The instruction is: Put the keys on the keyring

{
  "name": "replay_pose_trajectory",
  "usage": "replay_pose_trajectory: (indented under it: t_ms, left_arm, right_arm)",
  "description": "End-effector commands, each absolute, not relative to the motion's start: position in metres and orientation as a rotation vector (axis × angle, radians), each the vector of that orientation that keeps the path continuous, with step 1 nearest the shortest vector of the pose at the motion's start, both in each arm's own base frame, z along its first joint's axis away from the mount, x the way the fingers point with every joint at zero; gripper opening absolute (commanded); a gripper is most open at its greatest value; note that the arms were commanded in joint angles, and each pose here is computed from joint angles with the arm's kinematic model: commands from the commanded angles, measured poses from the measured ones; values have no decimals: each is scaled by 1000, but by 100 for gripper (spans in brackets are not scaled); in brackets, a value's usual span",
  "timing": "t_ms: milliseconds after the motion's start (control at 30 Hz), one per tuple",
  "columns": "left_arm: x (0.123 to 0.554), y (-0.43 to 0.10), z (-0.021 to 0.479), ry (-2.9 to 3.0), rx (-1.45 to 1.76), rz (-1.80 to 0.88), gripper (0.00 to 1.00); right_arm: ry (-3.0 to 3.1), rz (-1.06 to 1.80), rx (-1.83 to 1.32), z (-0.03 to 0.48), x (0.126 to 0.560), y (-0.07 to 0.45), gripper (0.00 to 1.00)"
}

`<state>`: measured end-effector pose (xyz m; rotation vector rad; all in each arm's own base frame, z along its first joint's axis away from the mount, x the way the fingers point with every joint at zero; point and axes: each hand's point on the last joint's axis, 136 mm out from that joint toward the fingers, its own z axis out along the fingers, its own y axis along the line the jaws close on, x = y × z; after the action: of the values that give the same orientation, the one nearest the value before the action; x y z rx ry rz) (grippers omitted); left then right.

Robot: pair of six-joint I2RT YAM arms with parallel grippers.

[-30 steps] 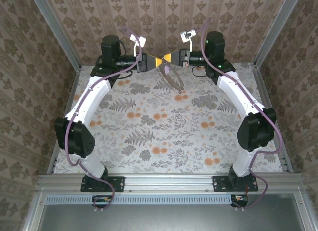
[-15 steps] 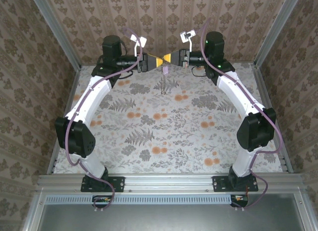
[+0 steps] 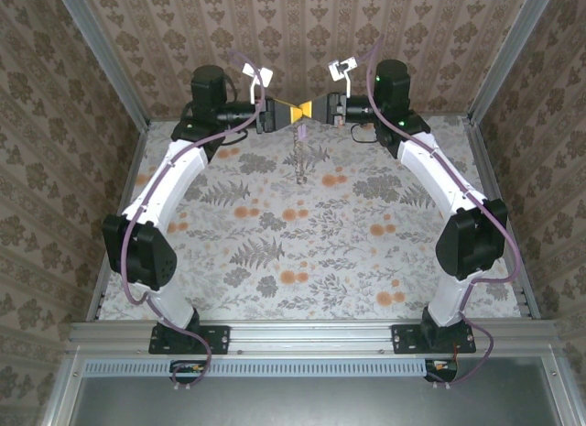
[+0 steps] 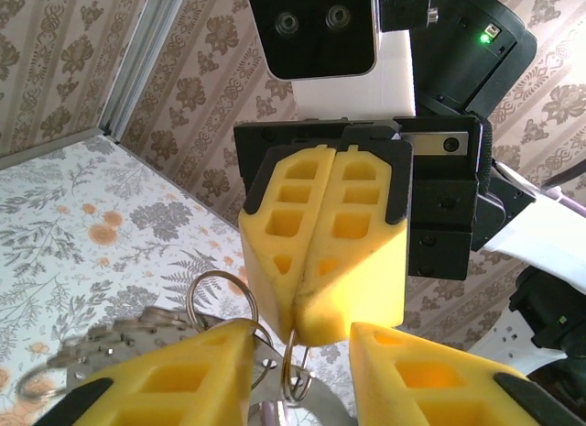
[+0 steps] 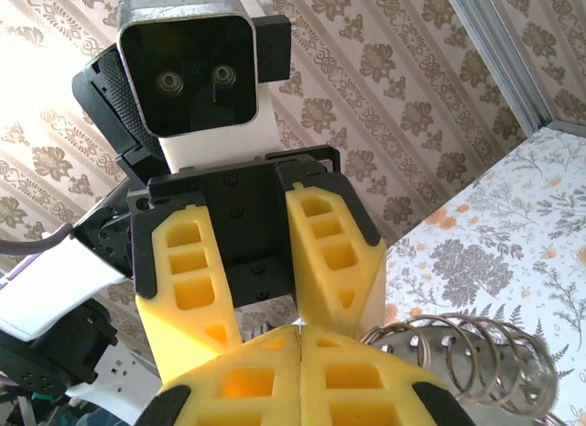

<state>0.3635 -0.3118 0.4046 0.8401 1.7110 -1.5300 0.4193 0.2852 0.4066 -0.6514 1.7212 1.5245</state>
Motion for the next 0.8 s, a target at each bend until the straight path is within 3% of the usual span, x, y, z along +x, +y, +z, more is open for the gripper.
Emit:
replay_pose_trajectory:
  t_ms: [0,500,700,767]
  left_arm:
    - [361,-316,414,1658,880,-1530,28]
    - [361,-315,415,1633,865,-1533,0]
    - [362,-314,416,1615,859,-1532,0]
    - [363,-312,416,1603,851,-1530,0]
  right_arm:
    - [1679,1525,-680,413,417,288,0]
    - [1681,1522,-650,412,421,287,0]
    - [1664,1531,-630,418,422,286,0]
    - [1654,1527,-611,421,423,285,16]
